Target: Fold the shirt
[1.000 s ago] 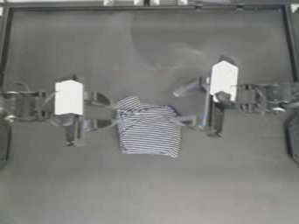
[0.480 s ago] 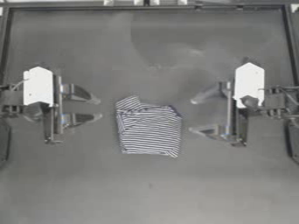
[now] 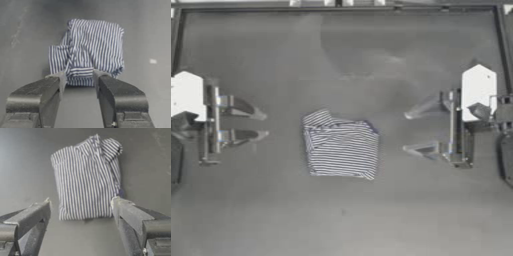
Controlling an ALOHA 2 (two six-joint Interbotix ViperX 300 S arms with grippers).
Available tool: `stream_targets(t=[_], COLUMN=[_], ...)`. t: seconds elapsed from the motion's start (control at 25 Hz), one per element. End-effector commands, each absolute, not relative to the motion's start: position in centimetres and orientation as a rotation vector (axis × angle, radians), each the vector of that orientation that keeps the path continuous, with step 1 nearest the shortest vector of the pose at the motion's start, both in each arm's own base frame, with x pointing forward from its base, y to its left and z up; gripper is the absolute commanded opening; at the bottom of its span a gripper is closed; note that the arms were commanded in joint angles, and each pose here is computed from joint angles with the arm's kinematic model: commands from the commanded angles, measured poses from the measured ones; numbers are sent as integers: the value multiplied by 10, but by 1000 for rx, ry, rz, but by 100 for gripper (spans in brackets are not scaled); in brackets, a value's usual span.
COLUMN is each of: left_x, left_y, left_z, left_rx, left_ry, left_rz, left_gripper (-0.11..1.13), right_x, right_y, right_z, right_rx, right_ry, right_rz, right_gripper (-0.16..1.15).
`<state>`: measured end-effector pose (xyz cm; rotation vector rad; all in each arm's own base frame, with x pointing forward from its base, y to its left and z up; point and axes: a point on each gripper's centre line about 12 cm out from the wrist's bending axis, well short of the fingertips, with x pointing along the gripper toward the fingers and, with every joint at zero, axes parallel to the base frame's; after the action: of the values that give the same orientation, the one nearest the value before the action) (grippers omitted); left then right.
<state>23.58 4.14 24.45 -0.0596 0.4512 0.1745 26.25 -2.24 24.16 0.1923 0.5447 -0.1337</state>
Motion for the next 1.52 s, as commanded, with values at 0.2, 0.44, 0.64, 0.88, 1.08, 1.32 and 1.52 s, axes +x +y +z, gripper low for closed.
stream_targets(t=[0.2, 0.44, 0.64, 0.88, 1.08, 1.32, 1.52], left_x=[224, 223, 216, 207, 205, 200, 191], left_y=[39, 37, 36, 34, 33, 31, 28], left_z=[259, 260, 267, 270, 272, 274, 274], left_rx=[-75, -75, -73, -73, -70, -69, -70], left_ry=[391, 393, 373, 358, 346, 327, 304], left_rz=[177, 169, 168, 165, 161, 155, 147], left_gripper=[78, 78, 78, 78, 78, 78, 78], right_x=[257, 252, 245, 238, 233, 232, 228], right_y=[-20, -19, -18, -17, -17, -12, -12], right_z=[255, 259, 264, 269, 270, 271, 273], right_rx=[193, 187, 191, 190, 190, 187, 191], right_ry=[516, 504, 484, 454, 443, 440, 439], right_rz=[-124, -120, -118, -114, -113, -95, -94], right_gripper=[100, 100, 100, 100, 100, 100, 100])
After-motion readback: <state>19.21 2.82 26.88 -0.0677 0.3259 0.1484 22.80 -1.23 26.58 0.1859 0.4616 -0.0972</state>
